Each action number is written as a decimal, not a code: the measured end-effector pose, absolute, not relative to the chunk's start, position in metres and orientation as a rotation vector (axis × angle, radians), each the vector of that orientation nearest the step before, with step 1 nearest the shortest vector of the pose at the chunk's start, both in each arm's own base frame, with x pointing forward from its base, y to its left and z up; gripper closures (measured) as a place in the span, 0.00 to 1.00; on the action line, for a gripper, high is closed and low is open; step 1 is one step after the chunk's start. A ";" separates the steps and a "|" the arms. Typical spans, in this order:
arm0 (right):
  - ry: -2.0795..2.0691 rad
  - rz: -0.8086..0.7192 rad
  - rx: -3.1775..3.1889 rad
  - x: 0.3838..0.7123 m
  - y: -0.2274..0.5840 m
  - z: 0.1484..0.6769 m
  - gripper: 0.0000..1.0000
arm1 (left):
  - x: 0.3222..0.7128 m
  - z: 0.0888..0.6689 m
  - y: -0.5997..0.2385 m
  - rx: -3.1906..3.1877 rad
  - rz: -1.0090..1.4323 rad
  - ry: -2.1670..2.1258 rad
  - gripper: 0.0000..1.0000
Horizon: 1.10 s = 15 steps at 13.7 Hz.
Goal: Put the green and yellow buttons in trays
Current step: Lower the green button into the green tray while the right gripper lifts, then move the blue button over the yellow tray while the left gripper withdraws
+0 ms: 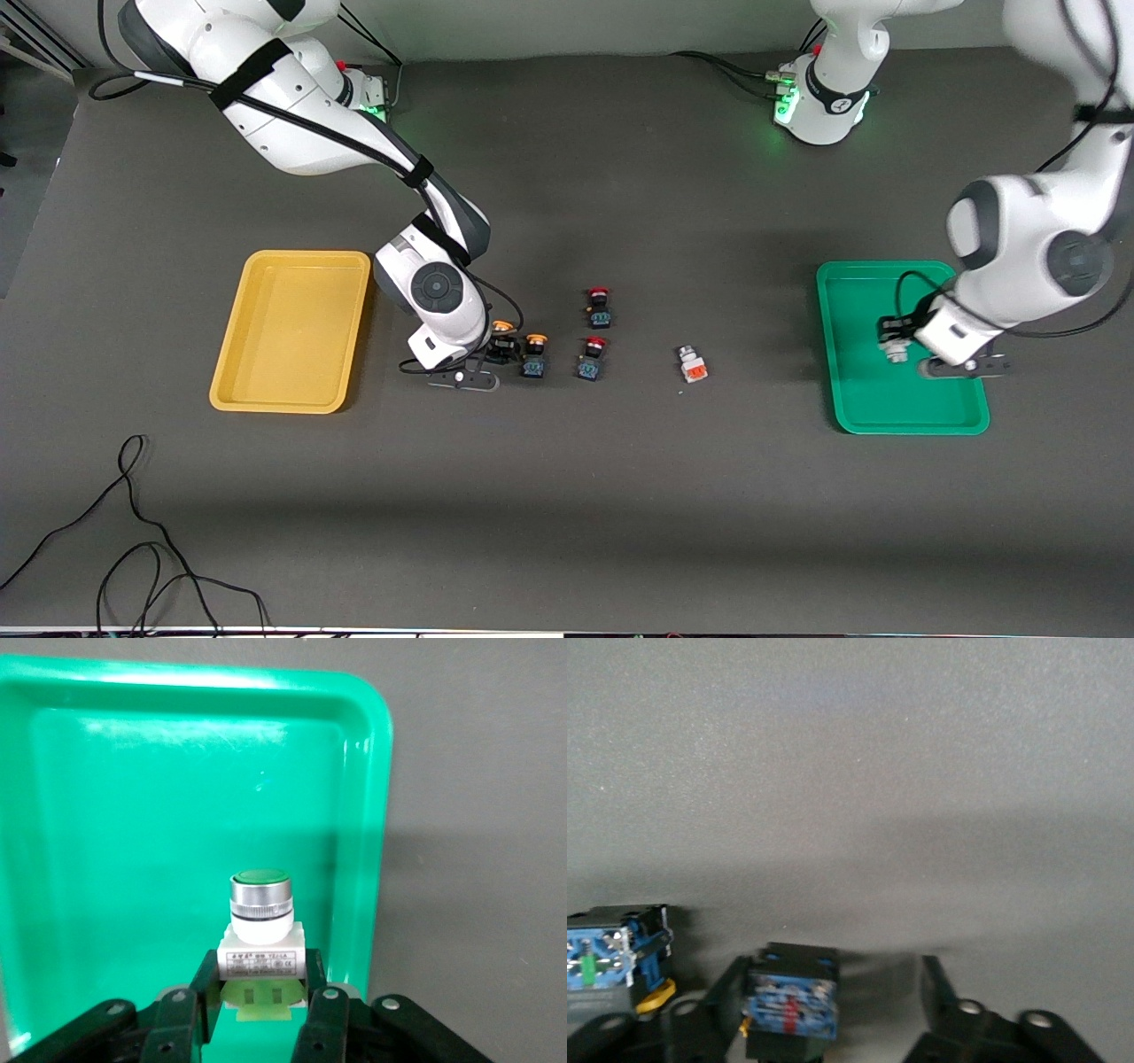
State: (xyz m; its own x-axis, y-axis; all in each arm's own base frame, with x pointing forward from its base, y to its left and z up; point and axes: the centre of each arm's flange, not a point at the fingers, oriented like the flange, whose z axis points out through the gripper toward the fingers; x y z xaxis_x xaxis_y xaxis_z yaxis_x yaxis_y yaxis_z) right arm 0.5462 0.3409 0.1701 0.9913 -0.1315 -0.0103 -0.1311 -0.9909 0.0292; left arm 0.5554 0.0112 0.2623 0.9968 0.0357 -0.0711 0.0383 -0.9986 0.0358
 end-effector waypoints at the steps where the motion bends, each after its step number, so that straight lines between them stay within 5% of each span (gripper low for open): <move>1: -0.200 -0.016 3.105 0.546 0.341 0.170 0.37 | 0.553 0.240 0.011 3.105 -0.107 0.056 0.59; 3: -0.200 -0.011 3.105 0.548 0.340 0.171 0.58 | 0.553 0.210 0.011 3.116 -0.104 0.037 0.59; 6: -0.207 0.007 3.101 0.558 0.332 0.182 0.59 | 0.557 0.206 0.011 3.126 -0.103 0.001 0.54; 11: -0.062 -0.153 3.105 0.585 0.272 0.269 0.59 | 0.594 0.282 0.015 3.118 -0.211 -0.040 0.02; 15: 0.128 -0.237 3.054 0.597 0.192 0.323 0.59 | 0.620 0.410 0.018 3.113 -0.253 -0.033 0.00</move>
